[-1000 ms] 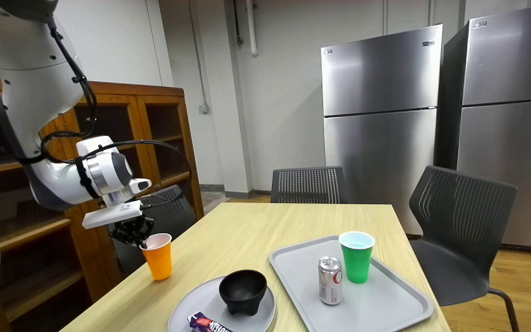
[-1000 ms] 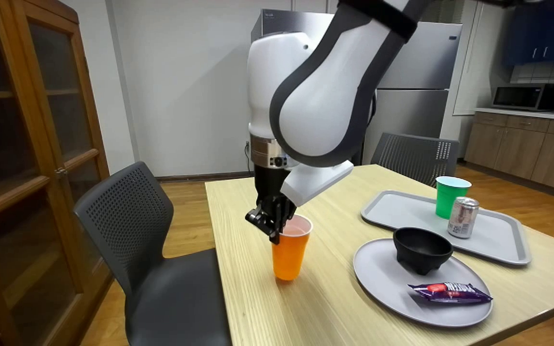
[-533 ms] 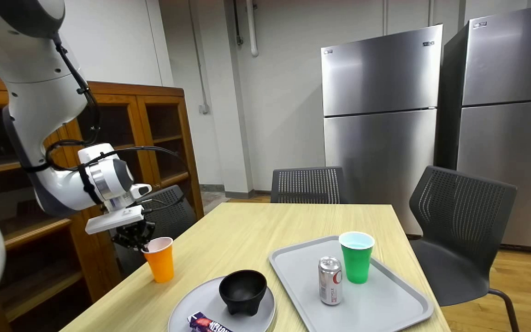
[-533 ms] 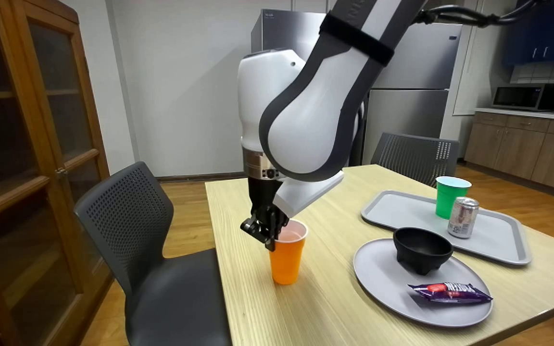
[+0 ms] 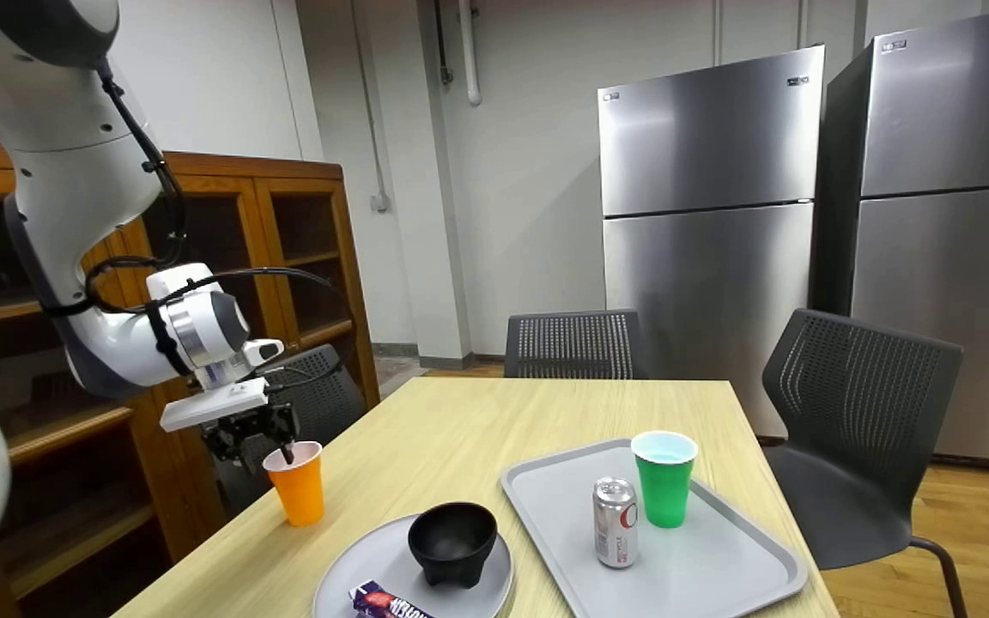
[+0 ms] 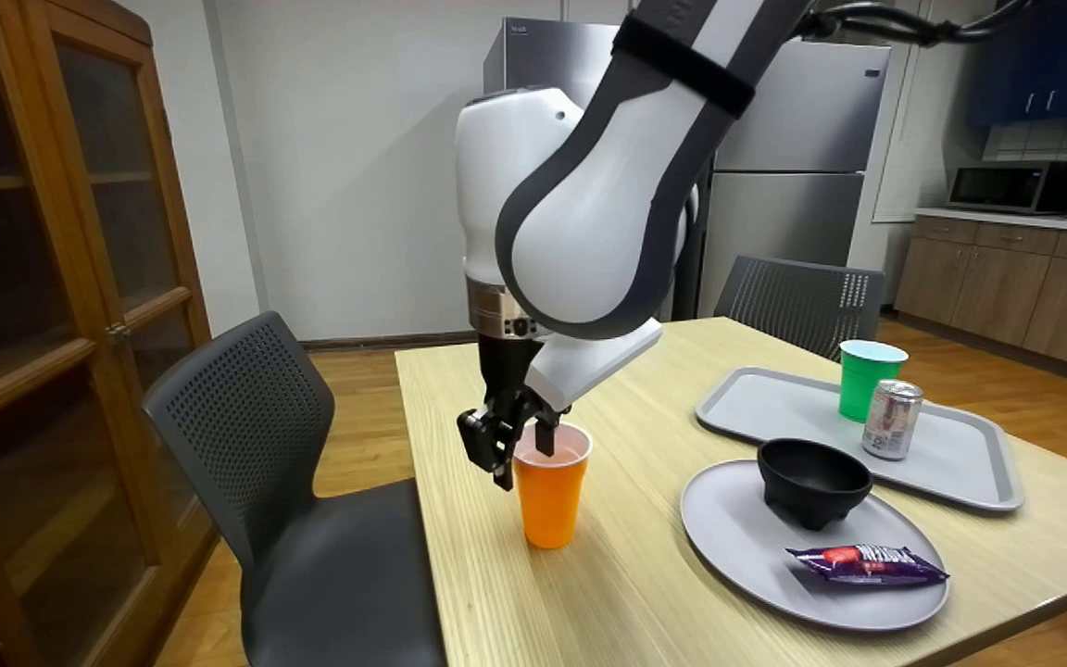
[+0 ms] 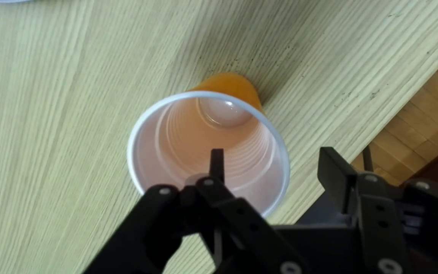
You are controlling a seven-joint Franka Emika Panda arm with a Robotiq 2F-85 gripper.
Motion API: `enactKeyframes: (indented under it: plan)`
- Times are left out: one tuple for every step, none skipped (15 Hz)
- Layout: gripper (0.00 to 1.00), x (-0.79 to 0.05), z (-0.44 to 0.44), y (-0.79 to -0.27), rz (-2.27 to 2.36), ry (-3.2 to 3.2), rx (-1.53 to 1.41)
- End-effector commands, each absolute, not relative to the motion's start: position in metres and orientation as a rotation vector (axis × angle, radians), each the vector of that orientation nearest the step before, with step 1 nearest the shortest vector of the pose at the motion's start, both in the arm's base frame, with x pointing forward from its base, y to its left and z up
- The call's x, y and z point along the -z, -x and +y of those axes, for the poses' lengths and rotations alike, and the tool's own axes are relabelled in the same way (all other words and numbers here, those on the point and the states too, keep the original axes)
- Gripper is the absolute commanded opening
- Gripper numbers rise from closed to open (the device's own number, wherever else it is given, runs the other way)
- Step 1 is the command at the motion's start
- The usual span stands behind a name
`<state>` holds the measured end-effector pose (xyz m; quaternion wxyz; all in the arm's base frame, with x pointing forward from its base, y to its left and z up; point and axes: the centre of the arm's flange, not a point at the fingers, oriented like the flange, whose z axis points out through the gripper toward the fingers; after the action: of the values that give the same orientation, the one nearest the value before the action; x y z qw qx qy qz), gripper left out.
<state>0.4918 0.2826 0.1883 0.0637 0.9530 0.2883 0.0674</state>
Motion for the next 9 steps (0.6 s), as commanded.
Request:
enactKeyframes:
  plan:
    - [0.98,-0.227,0.281,-0.491,0.84,-2.861,-0.198]
    - [1.0,-0.238,0.28,-0.491,0.841,-2.854,-0.198]
    - [1.0,-0.251,0.278,-0.492,0.839,-2.852,-0.198]
    - [1.0,-0.262,0.275,-0.492,0.824,-2.847,-0.207]
    - [1.0,-0.272,0.273,-0.492,0.807,-2.843,-0.204]
    - [1.0,-0.282,0.269,-0.492,0.789,-2.841,-0.201]
    - [1.0,-0.29,0.266,-0.492,0.778,-2.835,-0.193]
    - [1.0,-0.298,0.26,-0.492,0.76,-2.834,-0.187]
    - [1.0,-0.306,0.253,-0.493,0.74,-2.835,-0.178]
